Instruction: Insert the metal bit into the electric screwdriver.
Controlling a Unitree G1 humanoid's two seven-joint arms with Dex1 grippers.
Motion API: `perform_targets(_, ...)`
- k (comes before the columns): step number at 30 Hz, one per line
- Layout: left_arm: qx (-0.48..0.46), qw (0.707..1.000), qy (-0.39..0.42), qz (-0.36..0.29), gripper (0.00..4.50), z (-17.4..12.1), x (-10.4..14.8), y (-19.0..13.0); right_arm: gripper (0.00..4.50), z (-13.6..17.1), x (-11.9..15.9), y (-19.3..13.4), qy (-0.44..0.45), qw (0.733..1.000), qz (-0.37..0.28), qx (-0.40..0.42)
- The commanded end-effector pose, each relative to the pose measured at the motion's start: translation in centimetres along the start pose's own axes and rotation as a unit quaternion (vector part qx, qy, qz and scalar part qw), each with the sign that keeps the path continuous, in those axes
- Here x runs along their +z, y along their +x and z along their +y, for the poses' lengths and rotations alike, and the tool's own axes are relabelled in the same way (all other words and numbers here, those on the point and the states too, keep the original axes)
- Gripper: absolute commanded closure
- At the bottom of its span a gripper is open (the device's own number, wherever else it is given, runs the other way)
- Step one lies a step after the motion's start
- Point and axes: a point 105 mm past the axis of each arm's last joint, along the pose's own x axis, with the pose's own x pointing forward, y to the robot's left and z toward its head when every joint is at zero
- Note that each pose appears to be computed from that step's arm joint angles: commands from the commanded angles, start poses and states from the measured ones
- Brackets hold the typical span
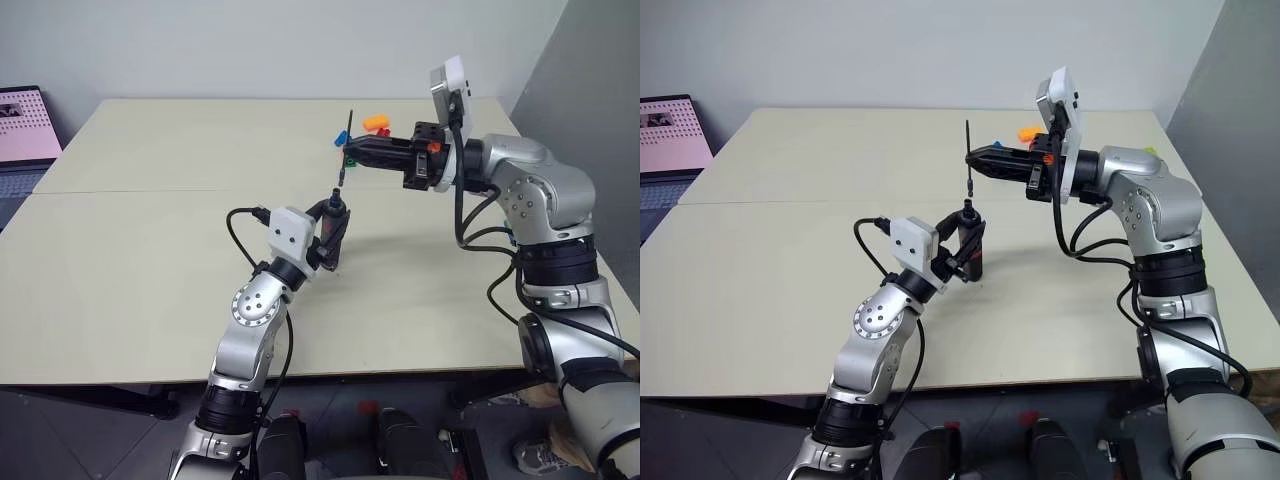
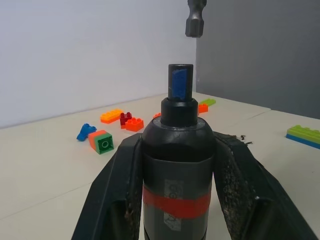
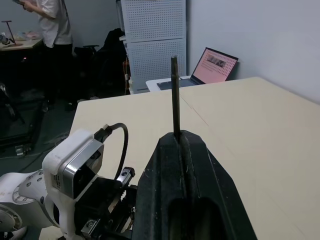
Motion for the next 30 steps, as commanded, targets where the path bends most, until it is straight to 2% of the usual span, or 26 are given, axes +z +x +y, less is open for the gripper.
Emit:
perform_targets(1, 0.0, 1.0, 0.001, -0.013, 2.86, -0.3, 0.5, 0.0, 4.5, 0.4, 1.5, 0.2, -0.031, 0.999, -0.009, 0.01)
perform_targets(30, 0.003, 1.0, 0.0, -0.013, 2.86, -0.3, 0.5, 0.0, 4.5, 0.0, -0.5, 0.5, -0.042, 0.999, 0.025, 0.007)
